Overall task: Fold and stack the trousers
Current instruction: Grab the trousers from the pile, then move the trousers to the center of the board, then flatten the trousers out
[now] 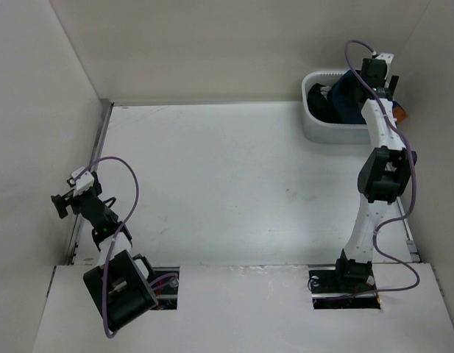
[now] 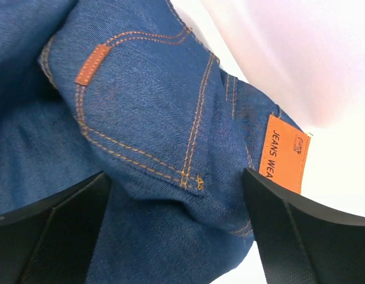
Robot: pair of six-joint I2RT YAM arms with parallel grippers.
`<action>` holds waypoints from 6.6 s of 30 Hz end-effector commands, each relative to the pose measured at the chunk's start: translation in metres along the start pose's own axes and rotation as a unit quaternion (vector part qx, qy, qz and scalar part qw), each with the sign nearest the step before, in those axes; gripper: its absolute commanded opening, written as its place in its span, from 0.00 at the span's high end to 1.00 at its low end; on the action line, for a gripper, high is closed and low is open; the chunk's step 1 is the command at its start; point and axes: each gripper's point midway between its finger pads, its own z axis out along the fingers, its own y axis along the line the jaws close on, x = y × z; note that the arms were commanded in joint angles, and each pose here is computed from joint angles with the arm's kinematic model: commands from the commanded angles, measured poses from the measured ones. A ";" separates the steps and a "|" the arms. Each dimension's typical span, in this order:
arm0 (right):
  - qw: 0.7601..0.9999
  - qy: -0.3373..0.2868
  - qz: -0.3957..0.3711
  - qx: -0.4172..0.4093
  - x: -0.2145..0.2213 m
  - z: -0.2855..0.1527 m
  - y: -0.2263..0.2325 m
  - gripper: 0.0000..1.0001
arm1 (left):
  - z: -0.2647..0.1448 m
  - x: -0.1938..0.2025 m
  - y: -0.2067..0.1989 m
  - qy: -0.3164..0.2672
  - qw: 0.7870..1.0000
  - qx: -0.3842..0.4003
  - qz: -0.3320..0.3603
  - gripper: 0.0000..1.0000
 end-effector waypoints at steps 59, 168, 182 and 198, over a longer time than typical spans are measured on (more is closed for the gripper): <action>0.817 -0.041 0.034 -0.574 0.035 -0.496 0.255 0.00 | -0.165 -0.097 -0.245 0.235 0.719 0.649 0.082 0.24; 0.865 0.239 0.130 -0.422 0.207 -0.308 0.339 0.00 | -0.175 0.044 -0.278 0.215 0.749 0.585 0.227 0.28; 0.857 0.303 0.137 -0.393 0.263 -0.315 0.335 0.02 | -0.212 0.043 -0.286 0.216 0.717 0.625 0.222 0.28; 0.803 0.330 0.185 -0.460 0.251 -0.344 0.358 1.00 | -0.229 0.073 -0.311 0.199 0.689 0.640 0.277 0.65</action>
